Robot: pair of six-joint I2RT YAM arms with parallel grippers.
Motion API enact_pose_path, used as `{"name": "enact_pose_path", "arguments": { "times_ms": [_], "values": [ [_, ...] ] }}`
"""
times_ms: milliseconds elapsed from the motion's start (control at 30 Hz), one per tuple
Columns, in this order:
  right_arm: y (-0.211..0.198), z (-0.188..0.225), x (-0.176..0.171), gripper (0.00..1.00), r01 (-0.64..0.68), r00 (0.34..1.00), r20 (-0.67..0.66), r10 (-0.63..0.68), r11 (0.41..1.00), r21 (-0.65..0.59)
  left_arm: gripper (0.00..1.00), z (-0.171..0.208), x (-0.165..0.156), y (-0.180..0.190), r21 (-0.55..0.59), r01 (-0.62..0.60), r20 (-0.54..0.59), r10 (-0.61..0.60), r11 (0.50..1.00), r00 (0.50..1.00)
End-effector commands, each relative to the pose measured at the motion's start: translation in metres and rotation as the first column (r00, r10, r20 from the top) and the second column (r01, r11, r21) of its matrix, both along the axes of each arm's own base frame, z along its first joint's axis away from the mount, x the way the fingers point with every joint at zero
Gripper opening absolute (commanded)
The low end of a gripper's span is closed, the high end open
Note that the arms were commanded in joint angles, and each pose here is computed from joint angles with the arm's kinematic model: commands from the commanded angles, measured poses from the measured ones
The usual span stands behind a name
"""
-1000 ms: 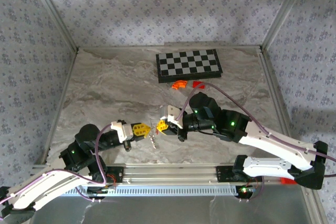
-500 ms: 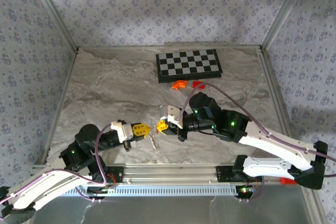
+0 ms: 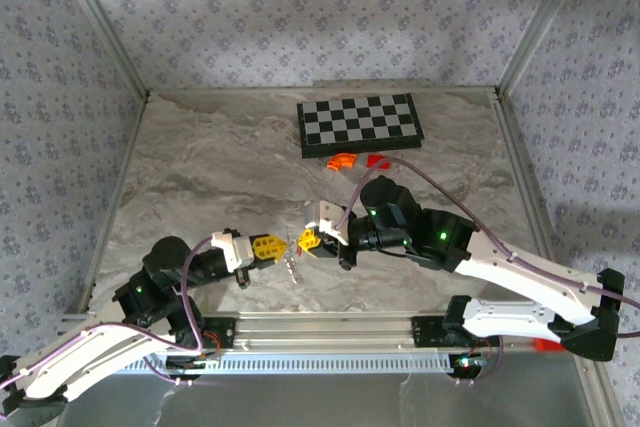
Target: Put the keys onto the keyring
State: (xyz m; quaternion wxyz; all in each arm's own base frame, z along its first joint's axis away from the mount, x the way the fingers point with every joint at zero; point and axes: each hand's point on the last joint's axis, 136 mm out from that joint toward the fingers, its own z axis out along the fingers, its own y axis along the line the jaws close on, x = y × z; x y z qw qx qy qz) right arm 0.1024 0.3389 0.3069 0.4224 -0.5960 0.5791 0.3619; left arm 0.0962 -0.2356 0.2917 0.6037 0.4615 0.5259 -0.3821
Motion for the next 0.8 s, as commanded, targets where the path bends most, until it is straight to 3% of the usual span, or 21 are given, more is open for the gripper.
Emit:
{"name": "enact_pose_path", "arguments": {
  "times_ms": [0, 767],
  "values": [
    [-0.0024, 0.0082, 0.0, 0.0, -0.003, 1.0, 0.016, 0.002, 0.999, 0.033, 0.0, 0.0192, -0.0034, 0.0015, -0.042, 0.009, 0.044, -0.007, 0.999, 0.999],
    [-0.002, 0.0041, 0.0001, 0.0, 0.001, 1.0, 0.024, -0.002, 1.0, 0.023, 0.0, 0.0195, -0.0034, 0.0002, -0.041, 0.014, 0.046, -0.012, 0.999, 0.999]
  ]
}}
